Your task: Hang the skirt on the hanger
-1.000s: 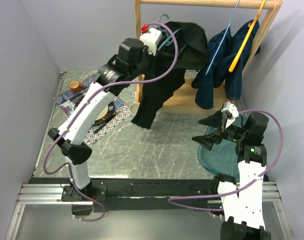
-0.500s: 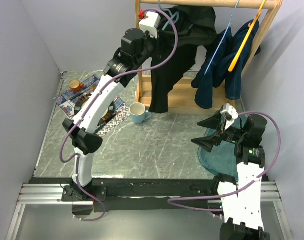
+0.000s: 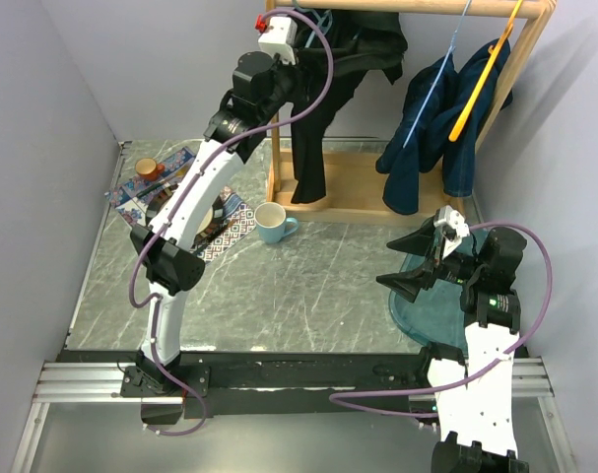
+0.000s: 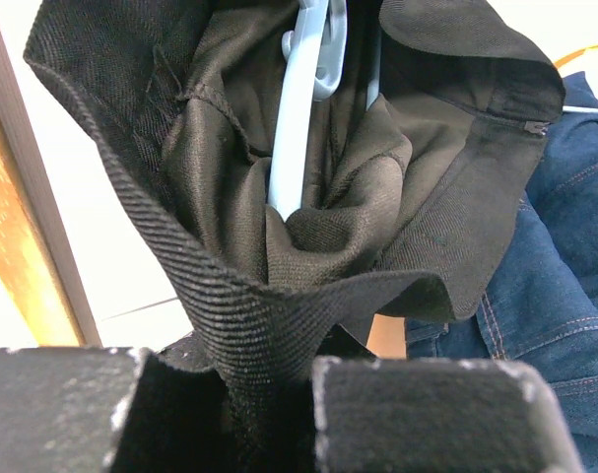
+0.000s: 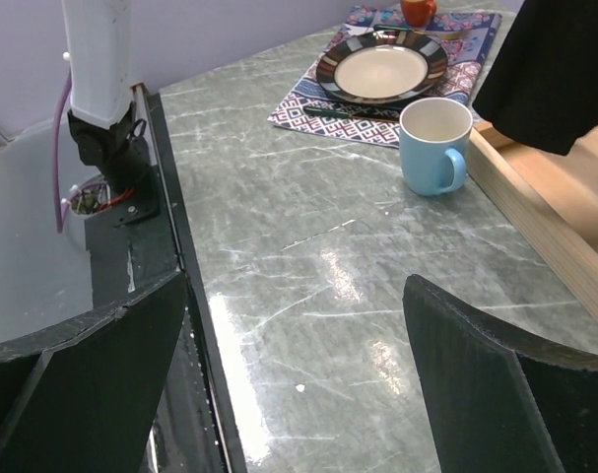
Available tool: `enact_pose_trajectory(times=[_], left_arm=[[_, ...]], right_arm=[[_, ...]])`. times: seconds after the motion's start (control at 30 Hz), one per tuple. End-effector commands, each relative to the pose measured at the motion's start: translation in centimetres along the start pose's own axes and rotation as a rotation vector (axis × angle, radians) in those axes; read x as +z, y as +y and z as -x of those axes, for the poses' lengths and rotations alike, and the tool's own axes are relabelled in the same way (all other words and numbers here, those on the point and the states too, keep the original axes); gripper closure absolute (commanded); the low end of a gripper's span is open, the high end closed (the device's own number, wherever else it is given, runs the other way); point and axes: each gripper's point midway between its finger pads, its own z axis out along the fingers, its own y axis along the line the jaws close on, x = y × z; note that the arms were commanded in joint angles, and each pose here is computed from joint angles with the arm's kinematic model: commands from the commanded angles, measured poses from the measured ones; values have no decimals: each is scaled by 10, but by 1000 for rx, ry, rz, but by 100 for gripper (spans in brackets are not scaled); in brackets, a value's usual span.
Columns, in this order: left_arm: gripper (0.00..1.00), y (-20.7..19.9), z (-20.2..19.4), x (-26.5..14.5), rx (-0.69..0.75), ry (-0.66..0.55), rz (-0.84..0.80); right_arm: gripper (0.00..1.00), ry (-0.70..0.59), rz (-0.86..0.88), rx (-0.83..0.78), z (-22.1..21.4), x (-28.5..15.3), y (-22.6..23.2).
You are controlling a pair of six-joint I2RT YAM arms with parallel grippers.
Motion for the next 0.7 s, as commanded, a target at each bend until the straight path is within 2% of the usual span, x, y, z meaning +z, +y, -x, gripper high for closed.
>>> enact_pose_trajectory(times=[0.0, 0.1, 0.3, 0.4, 0.43, 0.5, 0.63, 0.67], left_arm=[[99, -18, 59, -9, -50, -175, -78], [99, -19, 47, -15, -44, -124, -87], [84, -20, 44, -39, -30, -62, -83], [70, -23, 48, -51, -23, -46, -96], [58, -25, 55, -58, -24, -54, -100], [49, -29, 59, -67, -25, -48, -120], [22, -30, 87, -103, -24, -78, -118], [19, -29, 80, -107, -20, -58, -116]], right_arm=[[2, -9, 21, -29, 2, 0, 3], [2, -9, 22, -30, 2, 0, 4], [2, -10, 18, -38, 3, 0, 4], [2, -10, 19, -45, 3, 0, 5], [2, -10, 17, -47, 3, 0, 5], [2, -9, 10, -54, 3, -1, 4], [2, 1, -38, -78, 2, -2, -2], [2, 5, -55, -90, 3, -3, -3]])
